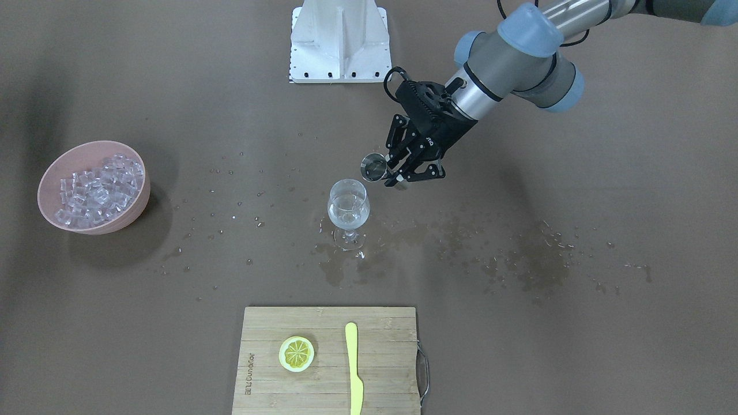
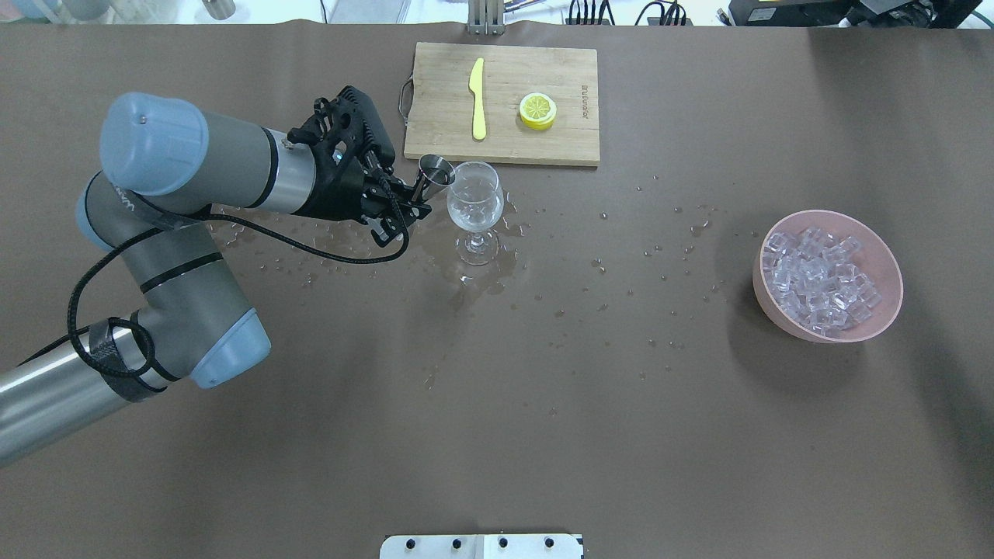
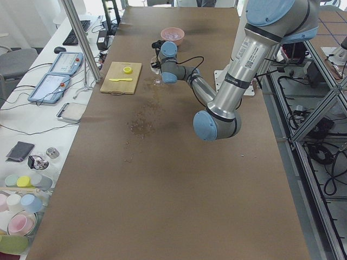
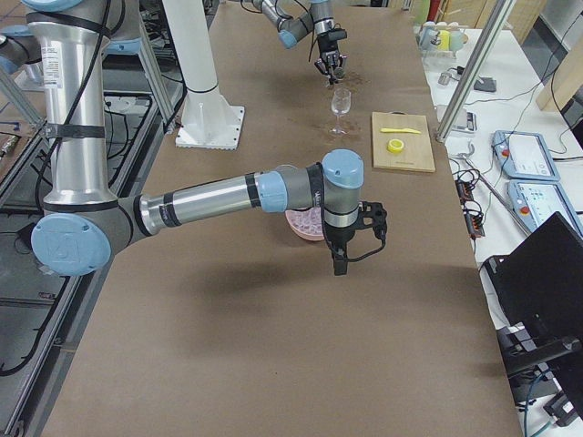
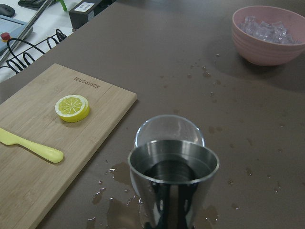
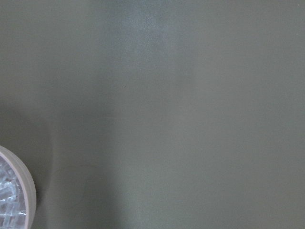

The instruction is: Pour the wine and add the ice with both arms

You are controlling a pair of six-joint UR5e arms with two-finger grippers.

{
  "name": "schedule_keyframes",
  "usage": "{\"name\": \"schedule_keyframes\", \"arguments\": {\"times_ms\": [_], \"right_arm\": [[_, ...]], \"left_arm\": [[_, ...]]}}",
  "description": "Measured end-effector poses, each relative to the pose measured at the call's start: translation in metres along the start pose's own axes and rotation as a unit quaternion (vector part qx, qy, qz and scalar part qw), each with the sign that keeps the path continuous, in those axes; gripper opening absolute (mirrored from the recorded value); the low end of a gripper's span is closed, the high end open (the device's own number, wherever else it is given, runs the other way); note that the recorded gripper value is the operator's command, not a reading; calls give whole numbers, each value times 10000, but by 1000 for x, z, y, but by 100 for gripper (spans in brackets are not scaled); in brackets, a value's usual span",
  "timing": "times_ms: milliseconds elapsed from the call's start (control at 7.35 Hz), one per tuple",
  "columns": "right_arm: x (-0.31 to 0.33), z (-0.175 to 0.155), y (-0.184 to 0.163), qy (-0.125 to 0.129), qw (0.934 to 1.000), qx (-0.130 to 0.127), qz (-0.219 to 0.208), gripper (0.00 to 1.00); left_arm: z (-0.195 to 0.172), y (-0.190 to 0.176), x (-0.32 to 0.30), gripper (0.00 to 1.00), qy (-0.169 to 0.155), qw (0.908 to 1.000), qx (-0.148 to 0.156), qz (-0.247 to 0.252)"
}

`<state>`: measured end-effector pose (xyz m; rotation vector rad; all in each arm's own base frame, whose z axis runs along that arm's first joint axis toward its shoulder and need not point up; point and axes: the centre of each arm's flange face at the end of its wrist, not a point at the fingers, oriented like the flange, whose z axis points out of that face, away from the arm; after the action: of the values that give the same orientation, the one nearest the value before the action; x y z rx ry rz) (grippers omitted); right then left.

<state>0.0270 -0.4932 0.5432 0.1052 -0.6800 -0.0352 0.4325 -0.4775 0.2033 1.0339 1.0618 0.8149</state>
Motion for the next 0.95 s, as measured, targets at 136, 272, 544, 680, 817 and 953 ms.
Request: {"name": "schedule_keyframes", "arguments": {"times_ms": [136,272,544,680,817,953], "right_arm": [[0,0,0,-3,10000,0,0,100],[0,0,0,-5,10000,-2,1,100],[0,0,0,-6,10000,-4,2,100],[0,0,0,-4,10000,-4,3,100],[1,1,0,-1,10000,-6,5,100],[1,1,0,0,10000,-8,8,100]], "left_arm": [[4,0,4,0,-24,10000,-73,4],[6,-1,8,0,-72,9998,-162,45],[1,-7,16,0,-139,9990,-409,107],[0,-10,19,0,-171,9984,-524,109],[2,-12,21,0,-233,9977,-623,128],[5,-14,23,0,-318,9967,-729,159]]}}
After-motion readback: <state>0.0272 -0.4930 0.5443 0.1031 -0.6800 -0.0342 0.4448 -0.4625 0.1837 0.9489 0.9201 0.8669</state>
